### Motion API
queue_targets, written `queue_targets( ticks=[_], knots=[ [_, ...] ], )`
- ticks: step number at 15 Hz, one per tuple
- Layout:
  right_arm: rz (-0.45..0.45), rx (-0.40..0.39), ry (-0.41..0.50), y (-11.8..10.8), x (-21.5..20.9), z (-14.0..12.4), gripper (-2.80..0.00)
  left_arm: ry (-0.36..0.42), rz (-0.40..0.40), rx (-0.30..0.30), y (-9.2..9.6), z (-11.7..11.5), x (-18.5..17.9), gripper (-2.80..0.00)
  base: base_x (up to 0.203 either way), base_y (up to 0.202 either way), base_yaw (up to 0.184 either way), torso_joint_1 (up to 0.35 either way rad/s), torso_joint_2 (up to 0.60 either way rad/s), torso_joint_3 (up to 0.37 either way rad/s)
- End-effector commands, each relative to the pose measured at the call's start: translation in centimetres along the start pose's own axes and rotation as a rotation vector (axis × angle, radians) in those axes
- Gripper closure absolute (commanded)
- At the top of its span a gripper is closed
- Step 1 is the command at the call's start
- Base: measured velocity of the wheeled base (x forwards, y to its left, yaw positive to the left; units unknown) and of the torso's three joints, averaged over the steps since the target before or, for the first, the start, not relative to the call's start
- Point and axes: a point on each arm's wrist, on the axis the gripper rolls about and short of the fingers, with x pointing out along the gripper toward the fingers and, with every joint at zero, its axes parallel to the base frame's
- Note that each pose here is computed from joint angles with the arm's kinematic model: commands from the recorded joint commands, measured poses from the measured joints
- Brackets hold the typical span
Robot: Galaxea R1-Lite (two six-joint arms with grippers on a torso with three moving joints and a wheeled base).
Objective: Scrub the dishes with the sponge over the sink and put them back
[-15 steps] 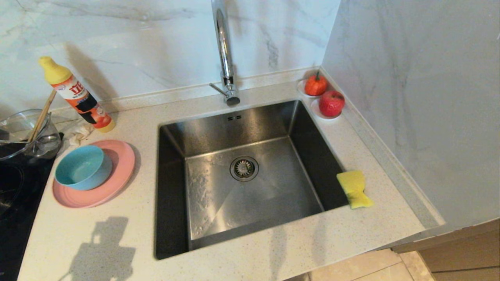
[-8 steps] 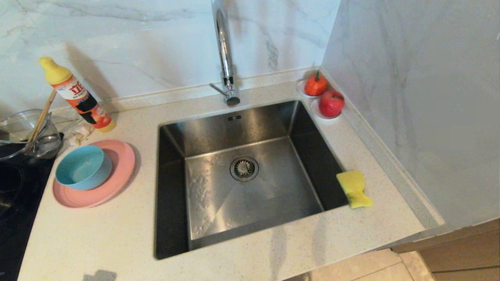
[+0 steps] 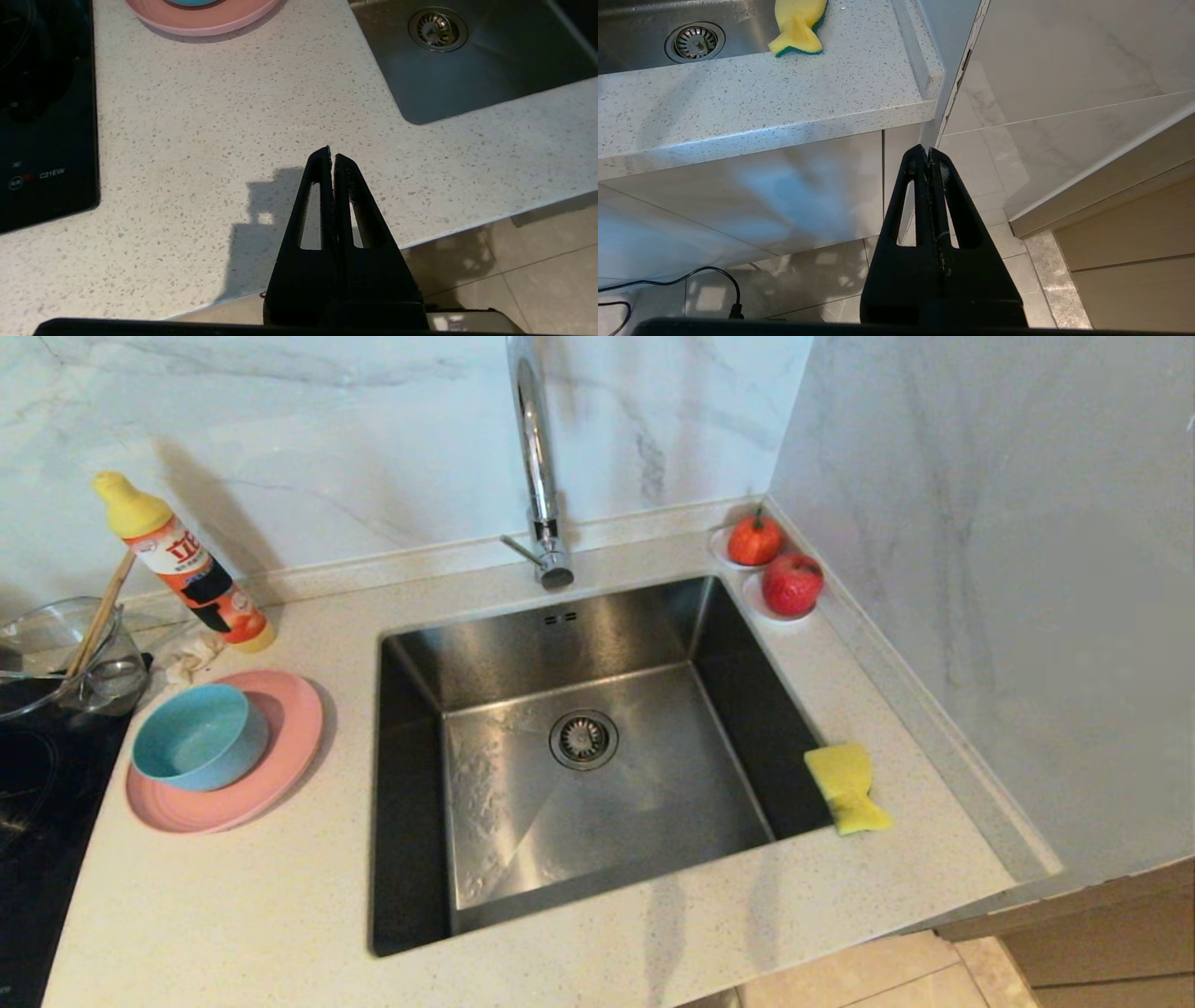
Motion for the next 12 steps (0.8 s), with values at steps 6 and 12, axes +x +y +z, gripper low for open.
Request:
queue_targets(
  ticks=[6,12],
  knots=[
    [-0.001,0.015,0.001,0.0,0.01,0.01,0.0,0.002,0.0,-0.011,0.0,-0.05,0.02,0.0,0.0,0.0,0.0,0.0,0.0,0.0],
    [0.0,0.017,-0.001,-0.01,0.01,0.02,0.0,0.002,0.001,-0.011,0.0,-0.05,0.02,0.0,0.0,0.0,0.0,0.0,0.0,0.0]
  ],
)
